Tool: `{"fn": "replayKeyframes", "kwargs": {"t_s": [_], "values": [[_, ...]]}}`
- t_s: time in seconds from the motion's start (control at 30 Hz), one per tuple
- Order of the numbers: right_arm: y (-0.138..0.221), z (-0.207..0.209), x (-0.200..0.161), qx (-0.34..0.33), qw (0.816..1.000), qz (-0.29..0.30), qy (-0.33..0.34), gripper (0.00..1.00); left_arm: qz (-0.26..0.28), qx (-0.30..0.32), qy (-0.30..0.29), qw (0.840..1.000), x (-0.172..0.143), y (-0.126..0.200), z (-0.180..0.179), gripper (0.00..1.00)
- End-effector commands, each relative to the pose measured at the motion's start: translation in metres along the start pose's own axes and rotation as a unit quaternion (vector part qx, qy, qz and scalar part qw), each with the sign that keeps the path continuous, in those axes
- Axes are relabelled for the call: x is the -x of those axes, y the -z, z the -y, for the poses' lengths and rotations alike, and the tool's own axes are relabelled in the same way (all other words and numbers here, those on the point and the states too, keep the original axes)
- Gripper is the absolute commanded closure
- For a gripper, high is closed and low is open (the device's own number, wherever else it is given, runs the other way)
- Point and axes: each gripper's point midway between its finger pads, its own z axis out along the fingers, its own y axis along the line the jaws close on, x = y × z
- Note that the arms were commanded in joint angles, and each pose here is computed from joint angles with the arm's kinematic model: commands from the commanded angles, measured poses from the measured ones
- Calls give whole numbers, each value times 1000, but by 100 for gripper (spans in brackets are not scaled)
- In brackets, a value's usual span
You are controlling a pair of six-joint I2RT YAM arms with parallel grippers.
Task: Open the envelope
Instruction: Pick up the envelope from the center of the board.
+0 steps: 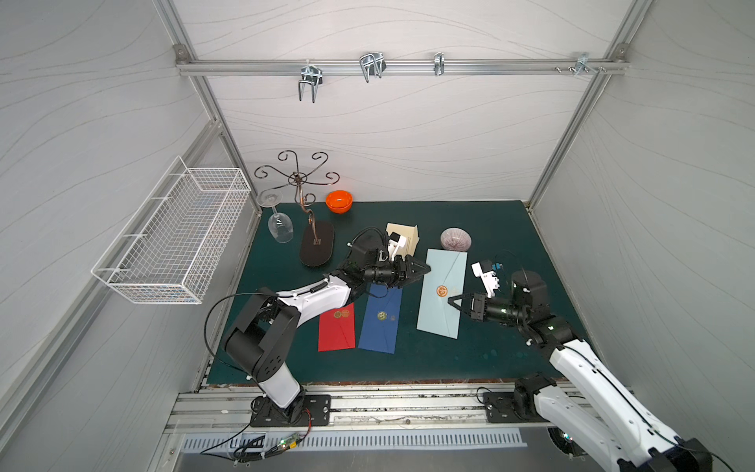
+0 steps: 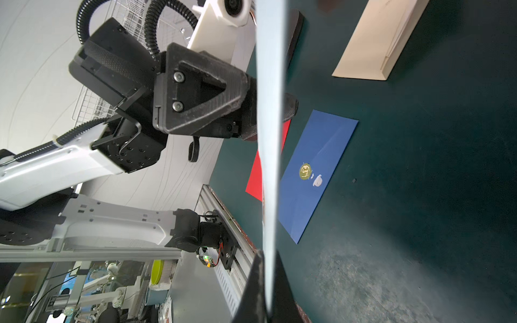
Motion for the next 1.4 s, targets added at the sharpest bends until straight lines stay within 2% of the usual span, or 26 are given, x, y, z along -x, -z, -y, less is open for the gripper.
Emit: {"fn": "replayKeyframes", "kwargs": {"t_s": [0.0, 0.17, 0.73, 1.17, 1.27, 1.37], "values": [[1, -18, 10, 33, 999, 10, 33, 100, 5, -63, -38, 997, 5, 6, 39, 38], [-1, -19, 9, 43, 999, 10, 30, 100, 3, -78, -49, 996, 6, 7, 47, 41], [-10, -12, 11, 51, 999, 6, 10, 100, 3, -130, -76, 989, 7, 15, 79, 65], [-12, -7, 9, 43, 999, 2, 6, 97, 4, -109, -83, 991, 5, 15, 74, 87], [-12, -4, 8, 35, 999, 4, 3, 94, 3, -95, -83, 992, 4, 14, 70, 98], [-10, 0, 9, 17, 1000, 8, 2, 89, 6, -81, -83, 993, 4, 15, 66, 100]]}}
